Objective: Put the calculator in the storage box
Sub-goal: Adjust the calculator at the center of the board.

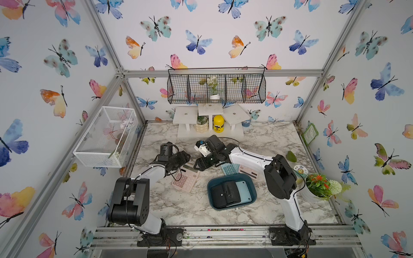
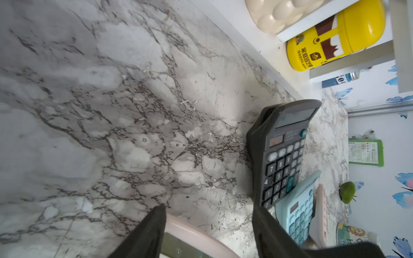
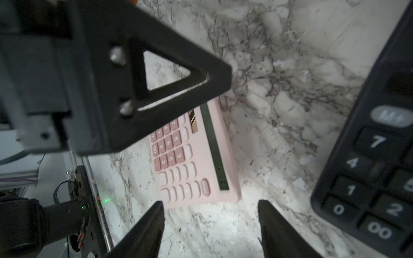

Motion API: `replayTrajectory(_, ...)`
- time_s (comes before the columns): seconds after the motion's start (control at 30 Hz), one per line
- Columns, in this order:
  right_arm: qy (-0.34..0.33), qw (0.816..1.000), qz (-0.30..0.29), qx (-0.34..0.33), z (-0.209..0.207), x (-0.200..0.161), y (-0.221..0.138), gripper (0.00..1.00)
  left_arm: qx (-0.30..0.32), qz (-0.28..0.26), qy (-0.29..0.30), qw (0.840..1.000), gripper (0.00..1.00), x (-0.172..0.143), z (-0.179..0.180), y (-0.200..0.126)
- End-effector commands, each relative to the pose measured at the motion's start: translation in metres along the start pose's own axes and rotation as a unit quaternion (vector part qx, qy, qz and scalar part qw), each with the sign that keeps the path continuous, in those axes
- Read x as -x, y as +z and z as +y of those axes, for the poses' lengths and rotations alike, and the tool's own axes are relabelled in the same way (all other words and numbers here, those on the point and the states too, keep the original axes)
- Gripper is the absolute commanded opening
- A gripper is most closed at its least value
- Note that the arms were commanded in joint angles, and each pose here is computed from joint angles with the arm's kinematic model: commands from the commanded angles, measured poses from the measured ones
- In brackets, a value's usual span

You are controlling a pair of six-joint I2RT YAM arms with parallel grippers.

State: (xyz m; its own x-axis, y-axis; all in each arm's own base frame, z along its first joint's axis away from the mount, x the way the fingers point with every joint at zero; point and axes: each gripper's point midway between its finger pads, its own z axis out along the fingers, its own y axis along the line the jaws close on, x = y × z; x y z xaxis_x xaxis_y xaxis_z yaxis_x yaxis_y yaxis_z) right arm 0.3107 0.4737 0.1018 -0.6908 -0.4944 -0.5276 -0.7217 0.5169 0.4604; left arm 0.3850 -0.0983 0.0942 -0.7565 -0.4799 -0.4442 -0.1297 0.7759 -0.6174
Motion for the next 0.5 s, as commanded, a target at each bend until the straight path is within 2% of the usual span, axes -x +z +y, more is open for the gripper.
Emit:
replayTrajectory(0.0, -0.028, 1.0, 0.004, 0.01, 0.003, 0.011, 0.017, 0.69, -0.005, -0.032, 0.02, 0.999, 0.7, 0.016, -0.012, -0.022)
replayTrajectory(0.23, -0.06, 0.997, 0.039, 0.018, -0.01, 0.013, 0.043, 0.7, 0.067, -0.068, -0.009, 0.995, 0.71, 0.012, 0.017, -0.051)
replayTrajectory(0.37, -0.072, 0.996, 0.057, 0.012, -0.018, 0.005, 0.052, 0.69, 0.101, -0.088, -0.027, 0.991, 0.71, -0.004, 0.036, -0.072)
replayTrajectory(0.47, -0.077, 0.995, 0.067, 0.021, -0.018, -0.001, 0.057, 0.68, 0.113, -0.082, -0.046, 0.989, 0.72, -0.023, 0.049, -0.079)
